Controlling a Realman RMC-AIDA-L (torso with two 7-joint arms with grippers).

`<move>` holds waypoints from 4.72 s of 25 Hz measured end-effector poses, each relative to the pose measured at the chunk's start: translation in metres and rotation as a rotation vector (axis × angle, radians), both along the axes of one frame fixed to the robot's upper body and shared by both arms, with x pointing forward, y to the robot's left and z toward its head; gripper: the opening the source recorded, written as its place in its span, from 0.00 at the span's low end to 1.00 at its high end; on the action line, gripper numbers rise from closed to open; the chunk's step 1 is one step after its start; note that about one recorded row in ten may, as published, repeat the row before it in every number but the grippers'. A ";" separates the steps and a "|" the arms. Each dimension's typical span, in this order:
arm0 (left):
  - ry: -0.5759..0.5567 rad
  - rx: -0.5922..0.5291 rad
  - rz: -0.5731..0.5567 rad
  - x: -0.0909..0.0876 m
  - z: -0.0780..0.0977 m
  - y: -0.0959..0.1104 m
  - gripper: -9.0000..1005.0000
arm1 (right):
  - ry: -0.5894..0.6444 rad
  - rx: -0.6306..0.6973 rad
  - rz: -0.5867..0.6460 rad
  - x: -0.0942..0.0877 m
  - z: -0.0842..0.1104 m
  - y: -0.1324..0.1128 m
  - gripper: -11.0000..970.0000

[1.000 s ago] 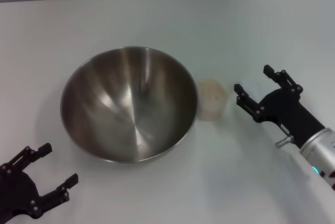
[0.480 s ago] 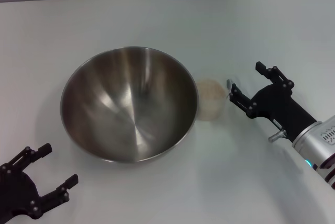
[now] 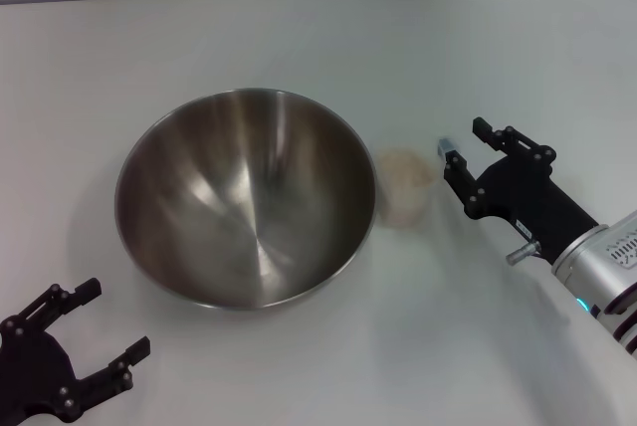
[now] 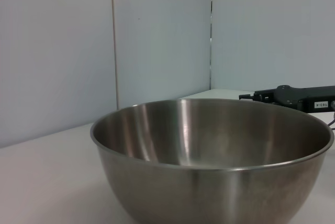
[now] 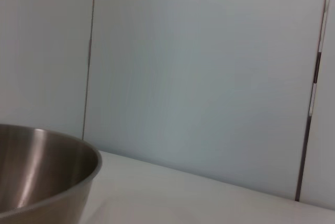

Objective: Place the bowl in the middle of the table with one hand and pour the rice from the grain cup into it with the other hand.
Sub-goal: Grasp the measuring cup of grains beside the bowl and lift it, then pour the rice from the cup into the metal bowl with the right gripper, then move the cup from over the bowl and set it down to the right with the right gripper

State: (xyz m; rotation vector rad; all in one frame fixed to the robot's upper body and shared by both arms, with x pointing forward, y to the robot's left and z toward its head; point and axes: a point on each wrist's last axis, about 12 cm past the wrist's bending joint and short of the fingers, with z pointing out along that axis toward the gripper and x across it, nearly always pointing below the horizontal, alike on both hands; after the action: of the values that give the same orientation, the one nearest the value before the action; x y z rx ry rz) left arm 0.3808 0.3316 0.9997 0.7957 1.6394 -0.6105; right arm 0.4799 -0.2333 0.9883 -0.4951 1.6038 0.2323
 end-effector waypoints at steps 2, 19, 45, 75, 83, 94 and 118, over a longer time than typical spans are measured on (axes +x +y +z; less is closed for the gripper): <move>0.000 0.000 0.000 0.000 0.000 0.000 0.86 | -0.005 -0.008 0.001 0.000 0.000 0.000 0.50; -0.003 0.003 -0.004 0.002 0.000 0.000 0.86 | -0.067 -0.002 -0.002 0.002 0.007 0.001 0.06; -0.008 0.003 -0.007 0.002 0.001 -0.001 0.86 | -1.065 -1.006 0.192 -0.018 0.052 0.098 0.03; -0.010 0.003 -0.020 0.004 0.001 -0.002 0.86 | -1.314 -1.278 0.126 -0.030 0.075 0.140 0.03; -0.013 0.002 -0.024 0.006 0.002 -0.003 0.86 | -0.772 -0.501 0.001 -0.023 0.091 0.123 0.03; -0.017 -0.001 -0.027 0.006 0.002 -0.004 0.86 | -0.352 0.168 -0.120 0.009 0.061 0.041 0.03; -0.033 -0.020 -0.042 0.007 0.006 -0.005 0.86 | -0.047 0.015 -0.026 0.029 0.016 0.018 0.03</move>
State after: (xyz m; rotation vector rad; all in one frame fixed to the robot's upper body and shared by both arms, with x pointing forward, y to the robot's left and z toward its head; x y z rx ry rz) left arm 0.3878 0.3268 1.0055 0.8232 1.5880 -0.6392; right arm 0.5085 -0.2153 1.0043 -0.4648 1.5602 0.2115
